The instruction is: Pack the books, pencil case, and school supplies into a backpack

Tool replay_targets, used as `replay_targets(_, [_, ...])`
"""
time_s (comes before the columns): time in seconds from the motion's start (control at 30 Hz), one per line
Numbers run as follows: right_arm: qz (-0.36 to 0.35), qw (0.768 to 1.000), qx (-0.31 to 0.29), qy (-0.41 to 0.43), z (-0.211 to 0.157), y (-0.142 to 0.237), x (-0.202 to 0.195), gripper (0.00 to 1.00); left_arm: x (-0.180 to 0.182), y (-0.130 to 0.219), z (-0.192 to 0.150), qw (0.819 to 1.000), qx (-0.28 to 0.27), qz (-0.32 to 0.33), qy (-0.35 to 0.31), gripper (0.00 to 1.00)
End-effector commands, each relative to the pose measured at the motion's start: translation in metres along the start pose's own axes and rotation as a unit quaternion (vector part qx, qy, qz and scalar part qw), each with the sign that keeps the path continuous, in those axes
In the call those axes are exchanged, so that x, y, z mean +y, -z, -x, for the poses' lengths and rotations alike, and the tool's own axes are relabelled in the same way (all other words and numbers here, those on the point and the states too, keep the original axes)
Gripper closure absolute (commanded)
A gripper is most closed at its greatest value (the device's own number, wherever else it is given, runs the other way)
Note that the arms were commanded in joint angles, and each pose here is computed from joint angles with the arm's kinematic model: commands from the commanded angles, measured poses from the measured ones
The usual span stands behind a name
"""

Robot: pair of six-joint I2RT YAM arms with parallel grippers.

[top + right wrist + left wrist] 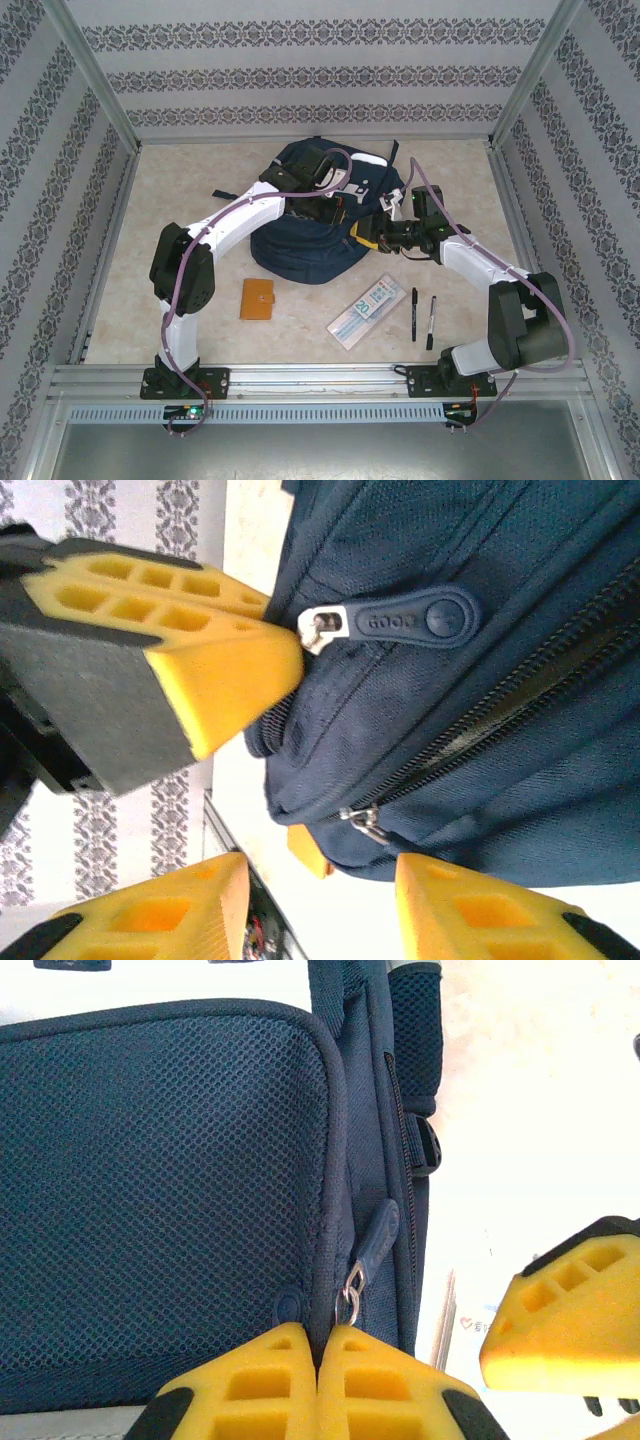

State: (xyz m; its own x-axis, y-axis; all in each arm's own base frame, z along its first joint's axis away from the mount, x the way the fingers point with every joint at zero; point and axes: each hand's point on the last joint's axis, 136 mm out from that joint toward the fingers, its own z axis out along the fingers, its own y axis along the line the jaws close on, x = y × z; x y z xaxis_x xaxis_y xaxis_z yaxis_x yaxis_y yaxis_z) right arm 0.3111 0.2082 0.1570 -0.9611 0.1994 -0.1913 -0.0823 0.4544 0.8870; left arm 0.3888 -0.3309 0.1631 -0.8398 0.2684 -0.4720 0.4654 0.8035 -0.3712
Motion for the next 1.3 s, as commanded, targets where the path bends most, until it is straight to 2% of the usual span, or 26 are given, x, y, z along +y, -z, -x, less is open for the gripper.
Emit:
replay_targets(0.0, [-0.011,0.998,-0.033,-0.054,0.017,0.002,0.003,0.56,-0.012,0.013,0.030,0.998,-0.058,-0.029,-0.017,1.00])
replay_targets(0.13, [-0.038,0.993,-0.063,-0.094,0.034,-0.001,-0.010,0.57,-0.016,0.014,0.030,0.997,-0.058,-0.039,-0.017,1.00])
replay_targets(0.3, [-0.029,0.988,-0.079,-0.131,0.050,-0.008,-0.011,0.57,-0.018,0.013,0.028,0.997,-0.055,-0.049,-0.024,1.00])
replay_targets(0.6, [-0.026,0.982,-0.083,-0.170,0.060,-0.026,-0.016,0.57,-0.021,0.010,0.031,0.996,-0.063,-0.057,-0.025,1.00])
replay_targets(0.83, [0.022,0.981,-0.073,-0.180,0.062,-0.049,0.007,0.87,0.000,0.002,0.034,0.997,-0.062,-0.038,-0.019,1.00])
replay_targets(0.87, [0.023,0.981,-0.076,-0.179,0.062,-0.051,0.008,0.89,0.005,0.003,0.034,0.998,-0.061,-0.032,-0.013,0.99])
replay_targets(0.97, [0.015,0.980,-0.083,-0.182,0.062,-0.057,0.007,0.97,0.021,0.018,0.033,0.998,-0.058,-0.007,0.015,0.66])
replay_targets(1.0, [0.013,0.979,-0.086,-0.185,0.064,-0.059,0.007,0.99,0.021,0.027,0.029,0.998,-0.054,-0.003,0.023,0.61])
replay_targets(1.13, [0.016,0.980,-0.087,-0.181,0.067,-0.071,0.015,1.00,0.019,0.056,0.000,0.996,-0.044,0.010,0.080,0.55])
replay_targets(1.27, [0.018,0.981,-0.087,-0.175,0.069,-0.080,0.023,1.00,0.004,0.056,-0.039,0.981,-0.063,-0.008,0.185,0.54])
